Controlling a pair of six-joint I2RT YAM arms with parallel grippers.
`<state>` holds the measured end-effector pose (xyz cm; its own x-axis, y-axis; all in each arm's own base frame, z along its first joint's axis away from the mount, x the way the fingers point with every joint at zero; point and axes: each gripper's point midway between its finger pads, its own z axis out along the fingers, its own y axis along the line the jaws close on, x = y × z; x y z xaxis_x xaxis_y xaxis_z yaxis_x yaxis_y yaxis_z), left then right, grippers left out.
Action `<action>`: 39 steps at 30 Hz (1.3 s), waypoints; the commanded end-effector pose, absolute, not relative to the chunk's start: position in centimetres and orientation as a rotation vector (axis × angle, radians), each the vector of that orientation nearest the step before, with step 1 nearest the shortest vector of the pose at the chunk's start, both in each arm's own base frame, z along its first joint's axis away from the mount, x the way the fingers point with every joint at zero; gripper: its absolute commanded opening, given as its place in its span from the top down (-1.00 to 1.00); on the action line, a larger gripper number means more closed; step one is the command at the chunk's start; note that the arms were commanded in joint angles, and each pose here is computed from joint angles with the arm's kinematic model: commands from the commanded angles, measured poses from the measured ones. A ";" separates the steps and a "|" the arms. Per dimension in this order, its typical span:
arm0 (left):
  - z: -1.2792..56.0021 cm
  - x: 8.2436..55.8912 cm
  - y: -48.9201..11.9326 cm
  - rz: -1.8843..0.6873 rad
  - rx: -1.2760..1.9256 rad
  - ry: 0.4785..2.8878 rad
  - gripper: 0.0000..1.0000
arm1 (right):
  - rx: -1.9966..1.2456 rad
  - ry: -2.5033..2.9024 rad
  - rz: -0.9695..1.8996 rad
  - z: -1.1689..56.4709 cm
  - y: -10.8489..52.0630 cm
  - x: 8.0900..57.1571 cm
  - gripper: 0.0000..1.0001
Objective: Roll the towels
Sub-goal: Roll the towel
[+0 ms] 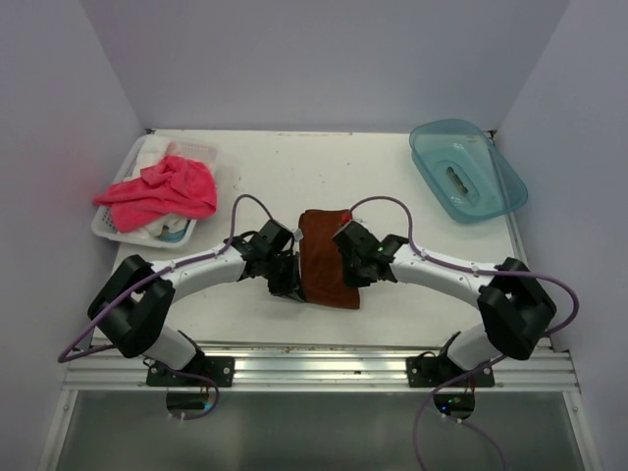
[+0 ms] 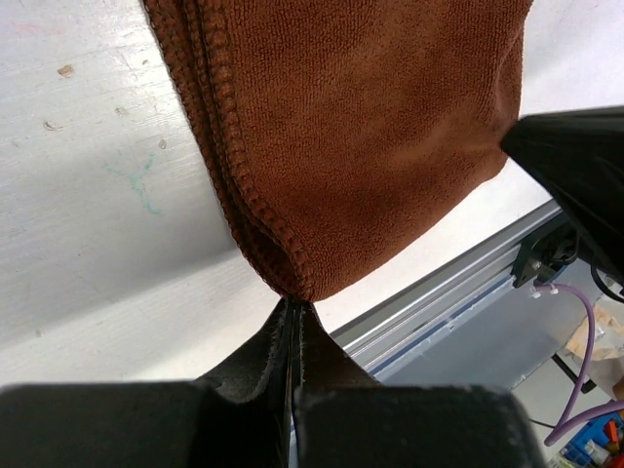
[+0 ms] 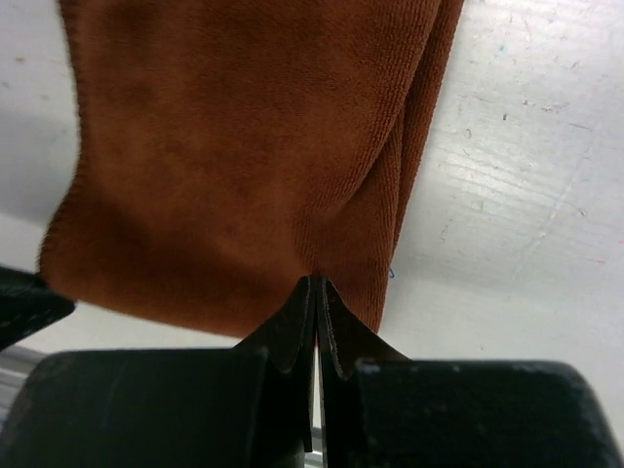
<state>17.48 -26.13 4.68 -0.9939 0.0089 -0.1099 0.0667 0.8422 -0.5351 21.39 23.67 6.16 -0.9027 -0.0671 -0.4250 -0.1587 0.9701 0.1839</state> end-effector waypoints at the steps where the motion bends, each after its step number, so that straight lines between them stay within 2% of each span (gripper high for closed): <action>1: 6.0 18.1 -26.6 -0.887 0.068 2.861 1.00 | -0.147 2.720 0.223 4.0 23.5 21.9 1.00; 6: 6.3 18.2 -26.6 -0.884 0.071 2.854 1.00 | -0.121 2.775 0.078 2.4 21.9 21.5 1.00; 11: 6.5 18.2 -26.6 -0.884 0.076 2.847 1.00 | -0.086 2.654 0.253 6.6 22.1 21.4 0.98; 15: 6.4 18.2 -26.6 -0.885 0.070 2.849 1.00 | -0.080 2.616 0.347 7.8 21.6 20.1 0.53; 18: 6.3 18.2 -26.6 -0.888 0.071 2.852 1.00 | -0.080 2.656 0.383 6.3 21.2 18.5 0.33; 24: 6.3 18.3 -26.8 -0.893 0.068 2.850 1.00 | -0.094 2.694 0.446 4.3 21.5 16.8 0.21; 36: 6.4 18.4 -26.8 -0.895 0.064 2.846 1.00 | -0.182 2.721 0.445 2.5 22.7 17.1 0.26; 39: 6.5 18.5 -26.8 -0.893 0.061 2.842 1.00 | -0.180 2.723 0.434 2.4 22.8 17.3 0.39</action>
